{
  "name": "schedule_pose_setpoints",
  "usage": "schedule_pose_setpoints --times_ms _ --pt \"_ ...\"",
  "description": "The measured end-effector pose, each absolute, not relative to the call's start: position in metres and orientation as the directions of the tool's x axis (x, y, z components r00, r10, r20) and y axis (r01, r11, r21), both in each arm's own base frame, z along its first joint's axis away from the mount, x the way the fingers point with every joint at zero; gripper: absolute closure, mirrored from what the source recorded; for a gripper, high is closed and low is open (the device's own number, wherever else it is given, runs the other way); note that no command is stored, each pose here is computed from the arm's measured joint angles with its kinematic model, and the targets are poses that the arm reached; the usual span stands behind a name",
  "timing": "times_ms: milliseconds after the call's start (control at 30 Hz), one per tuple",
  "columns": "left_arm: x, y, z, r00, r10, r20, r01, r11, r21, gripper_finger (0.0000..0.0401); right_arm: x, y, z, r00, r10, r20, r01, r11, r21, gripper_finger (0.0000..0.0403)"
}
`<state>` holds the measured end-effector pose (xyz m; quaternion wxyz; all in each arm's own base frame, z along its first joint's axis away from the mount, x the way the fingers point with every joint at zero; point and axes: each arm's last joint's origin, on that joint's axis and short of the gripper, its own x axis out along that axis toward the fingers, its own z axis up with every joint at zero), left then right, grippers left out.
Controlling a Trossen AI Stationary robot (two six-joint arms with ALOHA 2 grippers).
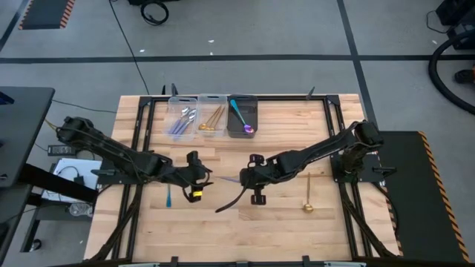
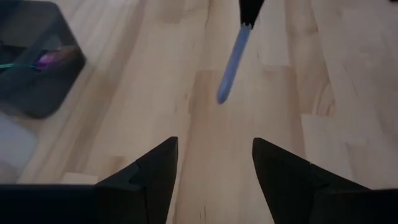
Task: Sort silverware by color (type)
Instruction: Put the violet spoon into the left transparent bin
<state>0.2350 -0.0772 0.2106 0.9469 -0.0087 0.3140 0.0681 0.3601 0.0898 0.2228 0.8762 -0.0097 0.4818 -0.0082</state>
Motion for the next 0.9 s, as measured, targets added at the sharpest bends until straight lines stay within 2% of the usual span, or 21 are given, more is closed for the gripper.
schedule_pose_setpoints --times_ms 433,900 --pt "0.233 -0.08 0.214 0.809 0.164 -0.564 -0.164 0.985 0.052 0.0186 0.356 0.092 0.246 0.692 -0.011 -0.721 -0.058 0.996 -0.071 0.0397" --pt "0.245 -0.083 0.224 0.887 0.143 -0.44 -0.132 0.99 0.057 0.0186 0.356 0.085 0.243 0.675 0.088 -0.733 -0.136 0.991 -0.006 0.0397"
